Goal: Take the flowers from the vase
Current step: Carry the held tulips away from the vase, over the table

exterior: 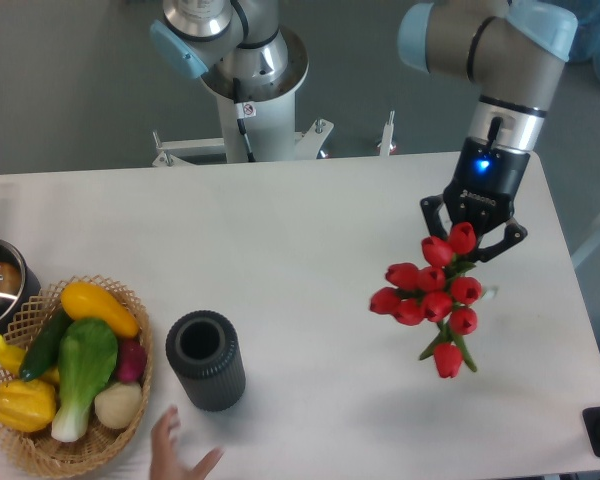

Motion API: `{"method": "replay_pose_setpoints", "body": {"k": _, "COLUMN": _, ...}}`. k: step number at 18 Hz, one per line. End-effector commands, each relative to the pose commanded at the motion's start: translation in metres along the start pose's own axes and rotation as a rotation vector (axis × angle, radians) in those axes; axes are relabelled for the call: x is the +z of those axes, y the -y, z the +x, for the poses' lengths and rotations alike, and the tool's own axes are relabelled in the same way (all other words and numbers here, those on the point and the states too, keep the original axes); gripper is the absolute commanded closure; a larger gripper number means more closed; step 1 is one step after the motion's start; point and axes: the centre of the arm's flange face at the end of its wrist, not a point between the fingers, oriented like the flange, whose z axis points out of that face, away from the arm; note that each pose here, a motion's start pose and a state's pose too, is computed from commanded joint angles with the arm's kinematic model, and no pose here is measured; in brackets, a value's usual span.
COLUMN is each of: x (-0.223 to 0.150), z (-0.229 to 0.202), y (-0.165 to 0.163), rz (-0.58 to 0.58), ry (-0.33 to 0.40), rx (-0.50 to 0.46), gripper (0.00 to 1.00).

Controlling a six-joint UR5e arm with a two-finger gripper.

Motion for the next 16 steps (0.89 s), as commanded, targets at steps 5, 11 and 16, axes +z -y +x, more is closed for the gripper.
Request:
{"method": "replay_pose_setpoints", "body": {"k": 5, "x": 0.006, "z": -0.001, "y": -0.006, "rz": -0.086, "ry": -0.009, "rx": -0.001, "gripper": 1.0}}
{"method": "replay_pose_setpoints", "body": {"k": 11, "x": 0.004, "z": -0.01, "y": 0.048, "rz": -0.279, "ry": -0.044, "rx": 0.091, "gripper": 1.0}}
{"method": "replay_pose_setpoints", "body": {"k": 16, "x": 0.008, "z": -0.006, "y": 0.059, "rz": -0.361, "ry": -0.049, "rx": 0.105, "gripper": 1.0}}
